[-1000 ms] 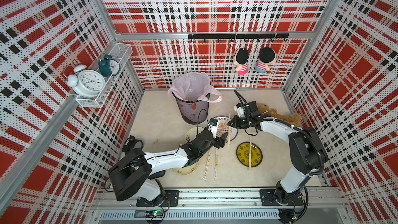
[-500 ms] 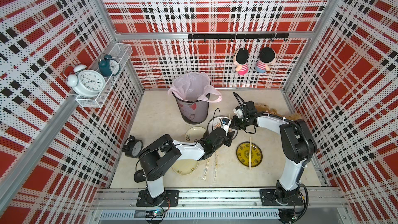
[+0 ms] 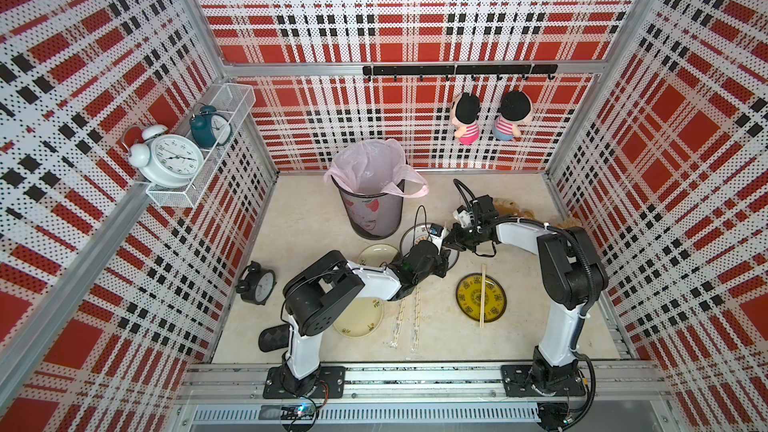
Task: Remove the packaging of disposable chopsticks
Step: Place the disposable chopsticks on the plate.
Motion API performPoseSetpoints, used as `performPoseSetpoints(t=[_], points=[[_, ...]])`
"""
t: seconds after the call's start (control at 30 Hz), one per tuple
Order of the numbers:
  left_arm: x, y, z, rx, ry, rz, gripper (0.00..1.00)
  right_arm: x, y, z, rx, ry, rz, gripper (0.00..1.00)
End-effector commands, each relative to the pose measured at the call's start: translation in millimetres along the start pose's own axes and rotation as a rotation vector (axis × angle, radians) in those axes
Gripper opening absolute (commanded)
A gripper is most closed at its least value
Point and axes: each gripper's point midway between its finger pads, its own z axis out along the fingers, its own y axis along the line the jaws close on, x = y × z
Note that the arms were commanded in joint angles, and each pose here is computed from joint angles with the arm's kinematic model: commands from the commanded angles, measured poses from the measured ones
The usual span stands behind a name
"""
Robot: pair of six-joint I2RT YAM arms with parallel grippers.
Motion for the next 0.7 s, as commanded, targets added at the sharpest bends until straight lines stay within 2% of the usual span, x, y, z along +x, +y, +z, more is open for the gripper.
performPoseSetpoints(t=[0.0, 0.17, 0.3, 0.67], points=[[4.9, -3.5, 4.9, 0.023, 0.02, -0.007, 0.3, -8.6, 0.3, 2.8, -0.015, -0.009, 0.0, 0.03], [11.7, -4.2, 12.3, 0.024, 0.05, -0.007, 0.3, -9.1, -0.6, 2.6, -0.013, -0.011, 0.0, 0.04], [16.8, -4.8, 16.6, 0.025, 0.065, -0.007, 0.25, -8.9, -3.0, 5.1, -0.011, -0.008, 0.003, 0.06], [19.4, 0.3, 23.4, 0.028, 0.083, -0.019, 0.24, -9.3, -6.4, 7.3, -0.004, -0.006, 0.006, 0.11]])
